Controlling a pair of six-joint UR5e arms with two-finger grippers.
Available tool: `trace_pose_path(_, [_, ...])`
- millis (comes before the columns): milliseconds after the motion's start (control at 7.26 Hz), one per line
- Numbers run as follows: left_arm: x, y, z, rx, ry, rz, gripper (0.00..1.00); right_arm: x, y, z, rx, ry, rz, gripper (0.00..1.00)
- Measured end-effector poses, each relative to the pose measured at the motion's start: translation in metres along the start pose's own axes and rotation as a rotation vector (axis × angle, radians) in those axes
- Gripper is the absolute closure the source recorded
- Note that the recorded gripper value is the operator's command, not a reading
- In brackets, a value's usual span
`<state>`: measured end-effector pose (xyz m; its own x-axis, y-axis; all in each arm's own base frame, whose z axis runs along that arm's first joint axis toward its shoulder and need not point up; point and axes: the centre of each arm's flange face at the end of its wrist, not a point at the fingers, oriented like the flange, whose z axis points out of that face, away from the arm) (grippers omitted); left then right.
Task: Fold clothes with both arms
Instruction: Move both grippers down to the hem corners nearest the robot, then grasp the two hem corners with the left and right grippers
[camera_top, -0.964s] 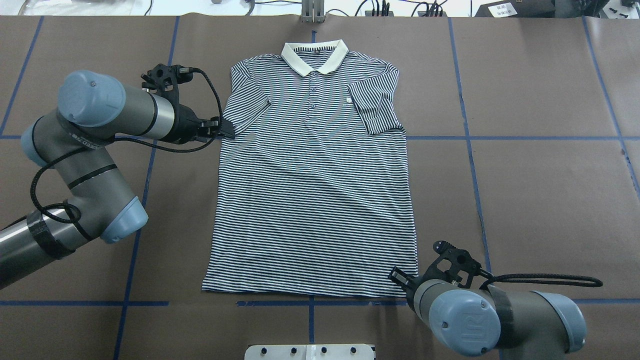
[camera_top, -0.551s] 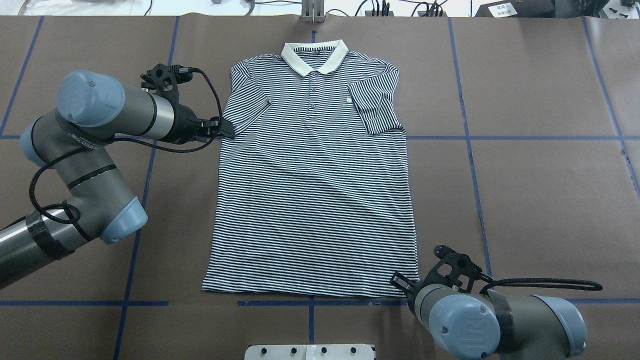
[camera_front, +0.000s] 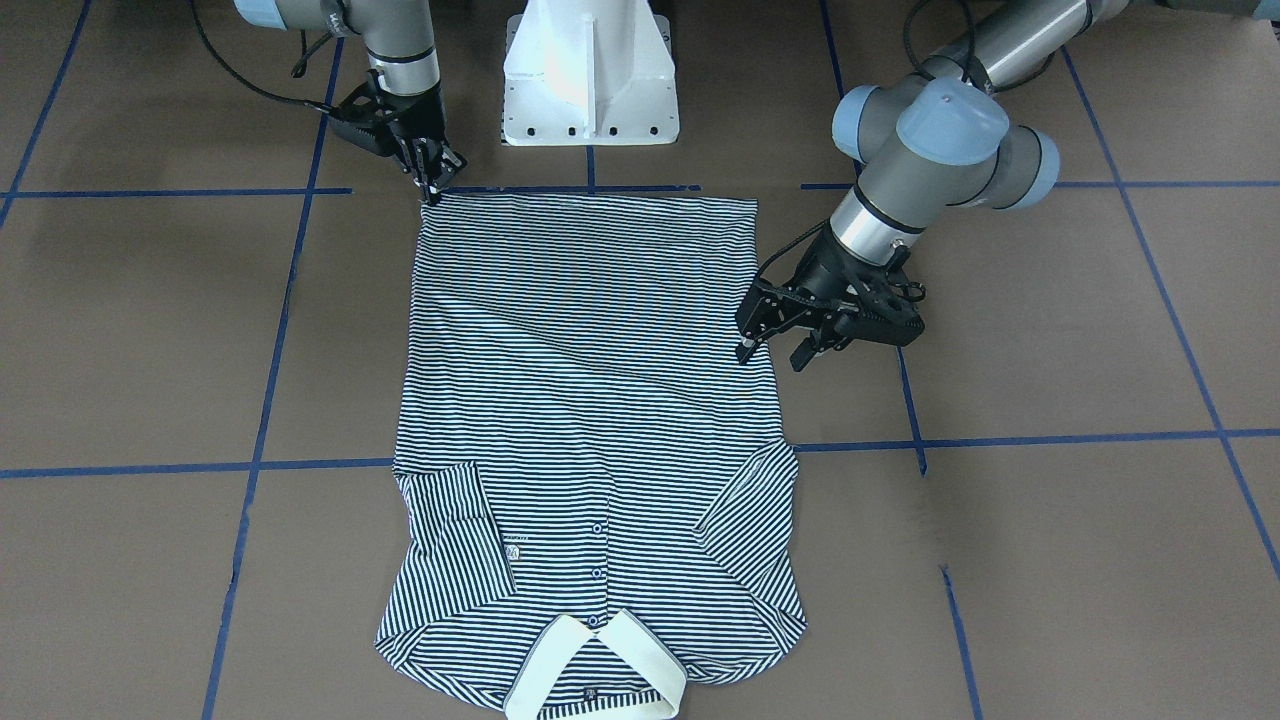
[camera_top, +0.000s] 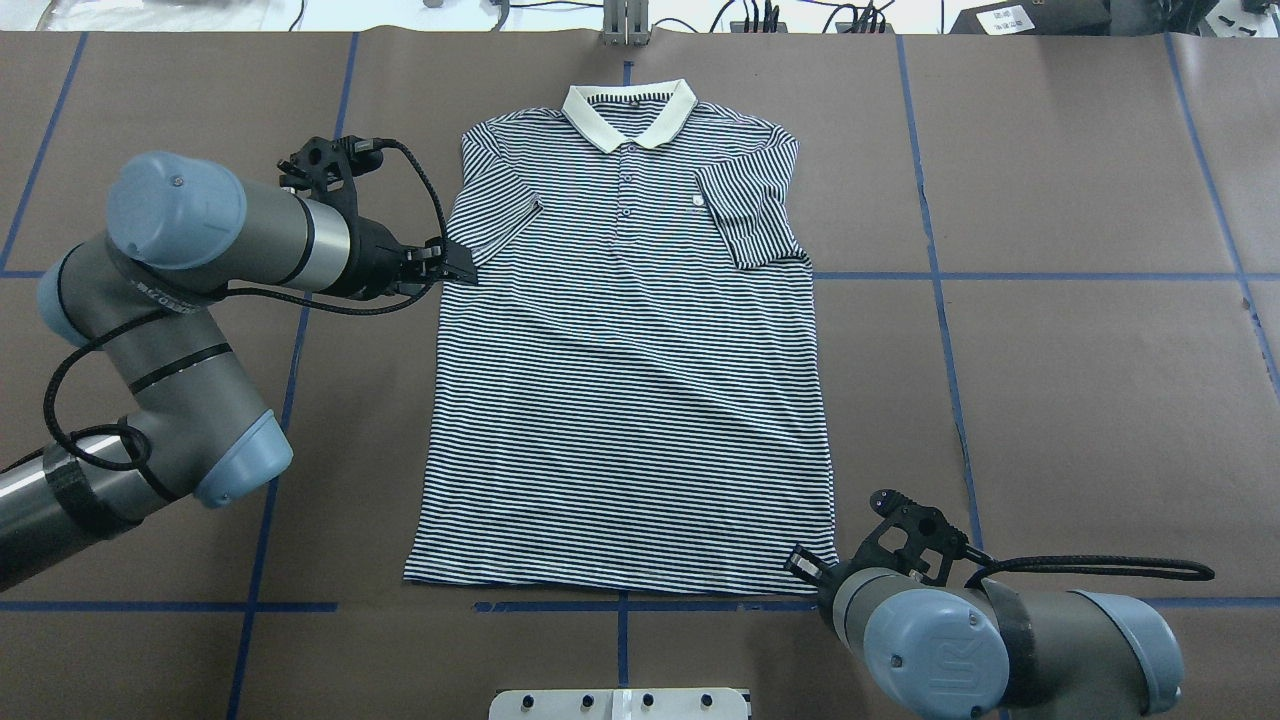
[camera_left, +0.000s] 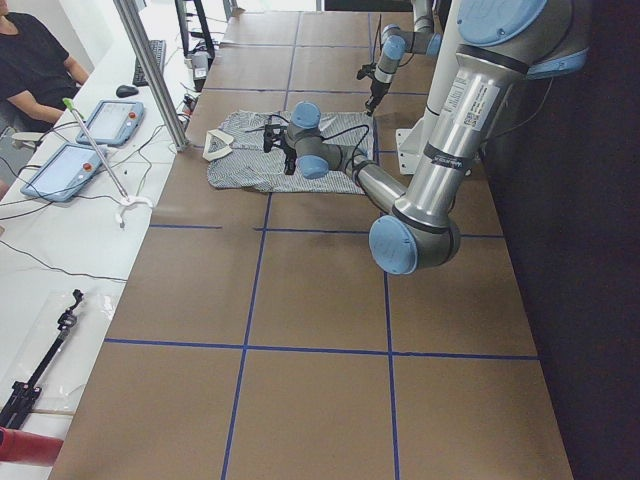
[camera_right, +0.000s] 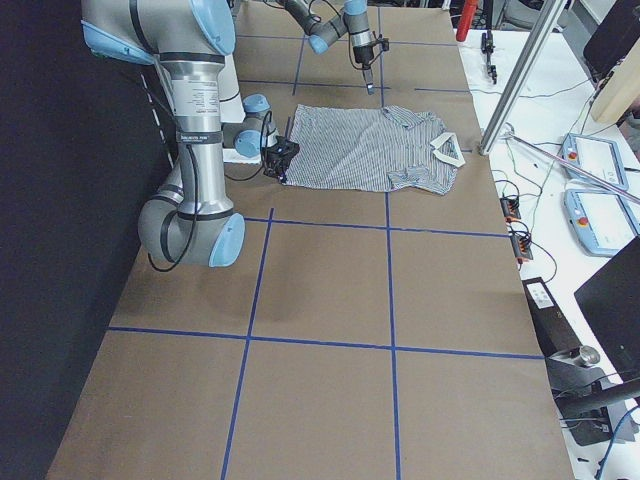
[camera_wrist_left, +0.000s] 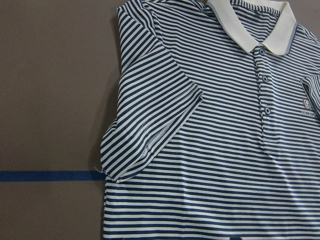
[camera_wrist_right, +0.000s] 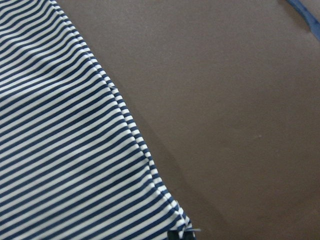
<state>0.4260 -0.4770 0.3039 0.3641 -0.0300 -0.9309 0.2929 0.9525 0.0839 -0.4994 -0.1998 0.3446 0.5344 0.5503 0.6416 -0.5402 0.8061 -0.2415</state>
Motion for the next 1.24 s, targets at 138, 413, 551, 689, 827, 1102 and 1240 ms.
trace_pose_path(138, [-0.001, 0.042, -0.004, 0.021, -0.006, -0.028, 0.23, -0.003, -0.002, -0.007, -0.005, -0.013, 0.001, 1.0])
trace_pose_path(413, [0.004, 0.128, -0.013, 0.029, -0.066, -0.089, 0.25, -0.008, -0.009, -0.019, -0.013, -0.033, 0.009, 1.0])
trace_pose_path(551, [0.002, 0.164, -0.008, 0.026, -0.113, -0.117, 0.26, -0.01, -0.012, -0.022, -0.014, -0.039, 0.014, 1.0])
trace_pose_path(689, [-0.008, 0.194, -0.001, 0.027, -0.157, -0.125, 0.26, -0.011, -0.014, -0.023, -0.014, -0.042, 0.018, 1.0])
trace_pose_path(827, [-0.018, 0.216, 0.003, 0.015, -0.191, -0.129, 0.28, -0.012, -0.016, -0.024, -0.015, -0.043, 0.021, 1.0])
trace_pose_path(1102, [-0.017, 0.247, 0.001, -0.023, -0.234, -0.139, 0.28, -0.014, -0.017, -0.025, -0.015, -0.046, 0.023, 1.0])
trace_pose_path(1240, [-0.016, 0.258, 0.001, -0.037, -0.247, -0.144, 0.3, -0.014, -0.017, -0.025, -0.015, -0.045, 0.023, 1.0])
